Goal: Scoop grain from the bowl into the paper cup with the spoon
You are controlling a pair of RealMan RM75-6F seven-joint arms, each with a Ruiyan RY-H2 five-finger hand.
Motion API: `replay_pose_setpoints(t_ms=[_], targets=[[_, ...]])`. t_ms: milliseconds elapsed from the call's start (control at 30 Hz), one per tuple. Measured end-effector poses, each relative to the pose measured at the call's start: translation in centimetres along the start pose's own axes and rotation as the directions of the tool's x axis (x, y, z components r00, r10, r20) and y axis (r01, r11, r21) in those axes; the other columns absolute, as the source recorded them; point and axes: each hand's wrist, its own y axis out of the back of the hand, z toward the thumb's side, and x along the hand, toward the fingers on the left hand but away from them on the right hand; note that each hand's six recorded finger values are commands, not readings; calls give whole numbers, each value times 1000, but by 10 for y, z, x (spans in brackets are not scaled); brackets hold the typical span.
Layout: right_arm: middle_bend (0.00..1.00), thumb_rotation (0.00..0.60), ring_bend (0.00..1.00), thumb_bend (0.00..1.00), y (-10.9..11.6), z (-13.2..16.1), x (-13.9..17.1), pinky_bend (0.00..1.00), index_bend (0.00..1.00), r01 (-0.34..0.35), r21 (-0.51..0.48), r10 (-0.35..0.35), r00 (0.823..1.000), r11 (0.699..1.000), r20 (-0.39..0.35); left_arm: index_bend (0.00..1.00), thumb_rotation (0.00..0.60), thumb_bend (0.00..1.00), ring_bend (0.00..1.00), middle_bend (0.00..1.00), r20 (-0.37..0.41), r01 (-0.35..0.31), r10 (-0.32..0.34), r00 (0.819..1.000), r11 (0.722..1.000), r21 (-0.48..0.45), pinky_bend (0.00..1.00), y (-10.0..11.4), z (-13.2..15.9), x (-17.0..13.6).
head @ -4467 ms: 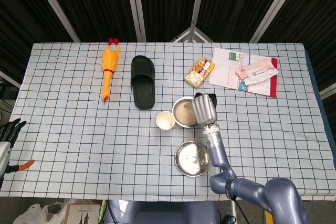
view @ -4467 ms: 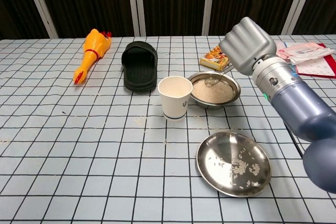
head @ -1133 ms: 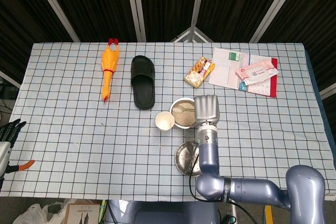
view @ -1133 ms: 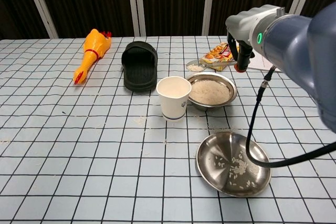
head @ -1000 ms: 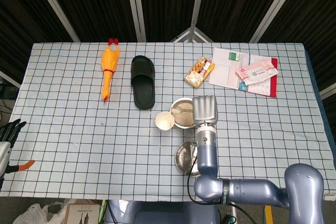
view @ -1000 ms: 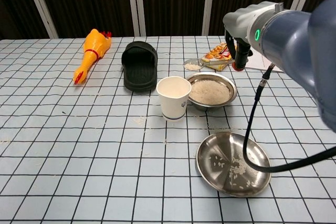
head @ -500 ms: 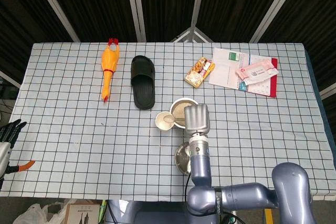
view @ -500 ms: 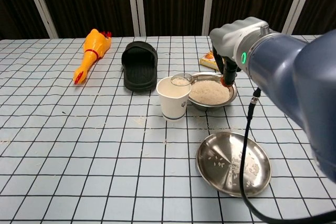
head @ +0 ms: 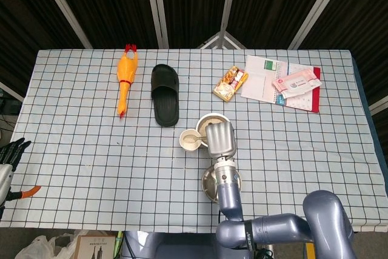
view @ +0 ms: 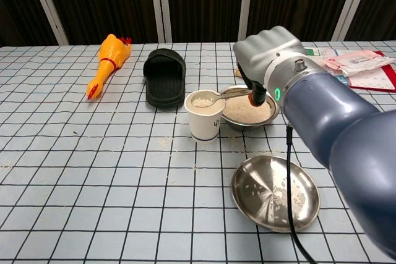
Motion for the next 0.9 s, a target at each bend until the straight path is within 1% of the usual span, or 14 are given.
replay_pose_setpoints(t_ms=[133,200,300,500,667,900], targets=[[831,600,987,755,1,5,0,1000,688,66,25,-65,998,998,-22,0,600,0,0,0,2,-3,3,1000,1000,3,0,0,1,-1],[831,600,987,756,0,7,-1,1000,688,105,45,-104,994,993,-32,0,600,0,0,0,1,-3,3,1000,1000,2,0,0,1,-1],[831,600,987,756,-3,10,-3,1000,688,145,69,-143,989,987,-44,0,600,0,0,0,1,-4,4,1000,1000,0,0,0,0,-1],[831,600,987,756,-12,10,-8,1000,688,180,102,-174,983,978,-61,0,600,0,0,0,1,-2,2,1000,1000,-4,0,1,0,-1],[831,600,987,756,-20,8,-10,1000,688,179,85,-174,982,980,-68,0,600,0,0,0,2,0,0,1000,1000,-5,0,1,0,-1],[831,600,987,756,-20,7,-9,1000,688,204,45,-200,976,978,-81,0,600,0,0,0,-1,-2,2,1000,1000,-1,0,0,0,-1]])
